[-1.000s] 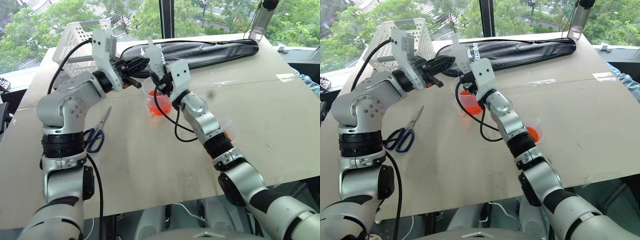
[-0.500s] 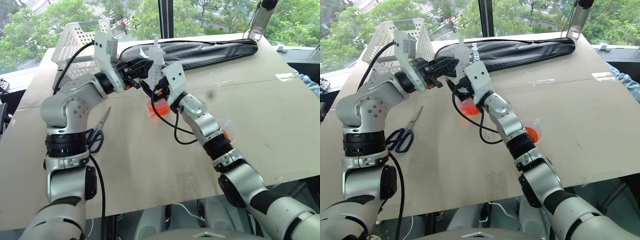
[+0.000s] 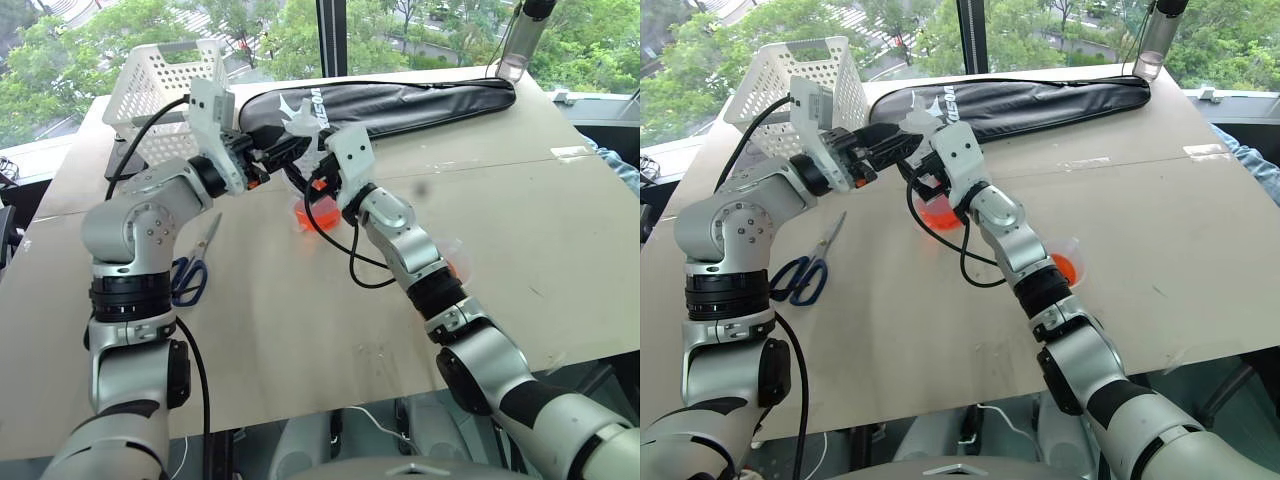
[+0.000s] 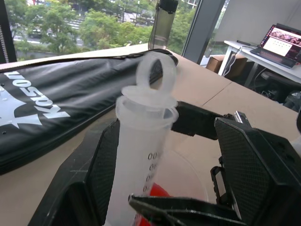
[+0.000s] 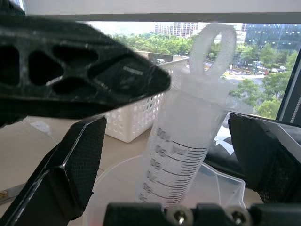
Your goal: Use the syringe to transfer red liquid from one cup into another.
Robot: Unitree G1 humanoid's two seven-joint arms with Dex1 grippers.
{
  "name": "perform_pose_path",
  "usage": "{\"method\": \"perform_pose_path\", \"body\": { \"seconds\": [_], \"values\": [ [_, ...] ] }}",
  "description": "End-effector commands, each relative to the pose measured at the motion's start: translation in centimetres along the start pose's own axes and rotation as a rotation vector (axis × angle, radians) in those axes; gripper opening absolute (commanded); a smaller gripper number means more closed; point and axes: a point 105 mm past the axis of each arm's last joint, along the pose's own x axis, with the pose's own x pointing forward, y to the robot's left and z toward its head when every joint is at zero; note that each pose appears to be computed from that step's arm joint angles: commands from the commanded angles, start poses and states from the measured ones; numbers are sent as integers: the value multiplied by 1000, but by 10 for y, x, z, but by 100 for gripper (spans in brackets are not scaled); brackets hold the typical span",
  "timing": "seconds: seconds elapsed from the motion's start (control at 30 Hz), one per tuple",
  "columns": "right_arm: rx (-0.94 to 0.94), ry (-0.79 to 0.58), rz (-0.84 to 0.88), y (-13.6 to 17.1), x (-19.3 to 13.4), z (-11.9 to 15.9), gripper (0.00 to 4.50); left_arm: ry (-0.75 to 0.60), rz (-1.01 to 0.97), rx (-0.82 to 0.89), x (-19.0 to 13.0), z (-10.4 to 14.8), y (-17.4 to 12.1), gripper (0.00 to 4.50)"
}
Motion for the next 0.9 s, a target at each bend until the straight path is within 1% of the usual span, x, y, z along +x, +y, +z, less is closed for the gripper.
{"method": "perform_pose_path", "body": {
  "seconds": [0.03, 0.07, 0.1, 0.13, 0.17, 0.2, 0.3, 0.37, 0.4, 0.43, 0.5, 0.53, 0.57, 0.6, 0.63, 0.67, 0.7, 0.73, 0.9],
  "values": [
    [27, -98, 50, 23, 14, 29, 450, -48, -26, 64, -4, 17, -8, 324],
    [31, -100, 50, 23, 14, 29, 450, -49, -29, 66, -4, 17, -9, 324],
    [34, -100, 51, 23, 14, 29, 399, -49, -31, 65, -4, 17, -9, 329],
    [37, -101, 53, 23, 14, 29, 380, -49, -31, 65, -4, 17, -9, 329],
    [40, -101, 55, 23, 14, 30, 332, -51, -33, 64, -5, 17, -9, 329],
    [42, -100, 56, 23, 14, 30, 296, -53, -35, 62, -5, 17, -10, 329],
    [50, -87, 54, 22, 15, 28, 164, -52, -34, 62, -5, 17, -9, 329],
    [51, -71, 55, 21, 15, 26, 58, -50, -32, 61, -5, 16, -8, 329],
    [55, -57, 61, 21, 15, 24, 35, -48, -33, 59, -5, 15, -8, 329],
    [58, -45, 65, 21, 15, 22, 54, -46, -34, 58, -4, 14, -9, 329],
    [59, -32, 70, 21, 16, 21, 133, -44, -35, 57, -5, 13, -9, 329],
    [63, -30, 74, 21, 16, 22, 178, -43, -35, 57, -5, 13, -9, 329],
    [63, -29, 77, 21, 16, 22, 235, -43, -34, 56, -5, 13, -8, 329],
    [63, -28, 78, 21, 16, 23, 275, -42, -33, 55, -6, 12, -7, 329],
    [59, -27, 78, 21, 15, 23, 338, -41, -32, 54, -6, 12, -7, 329],
    [50, -26, 76, 20, 15, 24, 359, -40, -31, 53, -7, 11, -7, 329],
    [45, -24, 73, 20, 15, 24, 425, -39, -30, 52, -7, 11, -7, 329],
    [41, -21, 71, 20, 16, 25, 447, -39, -30, 51, -7, 10, -6, 329],
    [41, 7, 52, 16, 18, 24, 447, -41, -32, 49, -8, 10, -7, 329]
  ]
}}
